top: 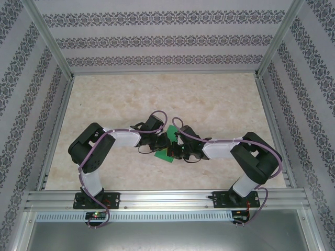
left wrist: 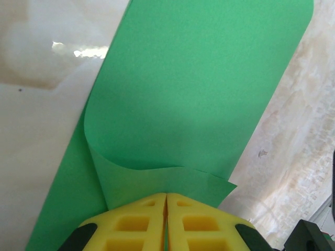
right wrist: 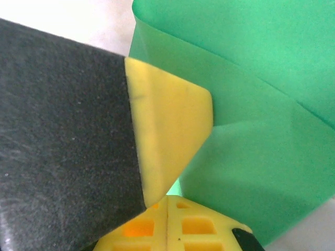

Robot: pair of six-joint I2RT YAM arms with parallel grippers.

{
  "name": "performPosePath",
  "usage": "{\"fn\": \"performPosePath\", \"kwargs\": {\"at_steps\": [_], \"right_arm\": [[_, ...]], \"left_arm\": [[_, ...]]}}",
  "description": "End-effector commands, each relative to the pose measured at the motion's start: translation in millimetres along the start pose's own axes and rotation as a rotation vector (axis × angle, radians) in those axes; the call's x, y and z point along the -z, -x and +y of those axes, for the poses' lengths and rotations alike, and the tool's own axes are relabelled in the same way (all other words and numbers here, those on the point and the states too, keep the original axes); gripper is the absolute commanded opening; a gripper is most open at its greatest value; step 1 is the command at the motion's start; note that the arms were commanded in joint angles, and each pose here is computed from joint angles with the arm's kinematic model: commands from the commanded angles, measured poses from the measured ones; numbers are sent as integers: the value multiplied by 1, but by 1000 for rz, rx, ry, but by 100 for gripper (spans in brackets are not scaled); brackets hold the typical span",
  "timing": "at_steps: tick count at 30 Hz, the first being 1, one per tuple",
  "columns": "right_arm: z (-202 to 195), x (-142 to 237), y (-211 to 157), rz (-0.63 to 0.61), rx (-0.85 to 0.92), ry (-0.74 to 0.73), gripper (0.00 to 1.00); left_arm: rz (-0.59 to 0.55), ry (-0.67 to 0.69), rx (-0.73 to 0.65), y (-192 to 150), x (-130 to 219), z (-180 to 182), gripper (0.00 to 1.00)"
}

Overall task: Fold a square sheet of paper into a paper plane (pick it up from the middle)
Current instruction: Fold the triangle a second time at the center of the table.

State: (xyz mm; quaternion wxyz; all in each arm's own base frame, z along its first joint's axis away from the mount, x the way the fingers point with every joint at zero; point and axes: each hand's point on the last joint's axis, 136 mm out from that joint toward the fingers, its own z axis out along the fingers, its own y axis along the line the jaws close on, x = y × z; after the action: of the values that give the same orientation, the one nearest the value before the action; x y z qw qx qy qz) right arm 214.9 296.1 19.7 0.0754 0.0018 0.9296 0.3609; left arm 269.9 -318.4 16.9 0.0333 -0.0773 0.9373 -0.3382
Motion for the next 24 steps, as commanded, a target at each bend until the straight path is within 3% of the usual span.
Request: {"fn": "performPosePath", "kwargs": {"at_steps": [1, 11, 19, 24], "right_arm": [[-2, -5, -8, 20, -16, 28, 3], [-23, -18, -24, 71, -64, -7, 4], [6, 14, -10, 13, 7, 6, 4], [15, 8, -16, 36, 20, 24, 5]], "left_arm": [[22, 109, 25, -12, -4, 34, 10], [27, 117, 26, -14, -5, 38, 10], [26, 124, 29, -15, -3, 40, 10], [28, 122, 28, -15, -4, 39, 10]]}}
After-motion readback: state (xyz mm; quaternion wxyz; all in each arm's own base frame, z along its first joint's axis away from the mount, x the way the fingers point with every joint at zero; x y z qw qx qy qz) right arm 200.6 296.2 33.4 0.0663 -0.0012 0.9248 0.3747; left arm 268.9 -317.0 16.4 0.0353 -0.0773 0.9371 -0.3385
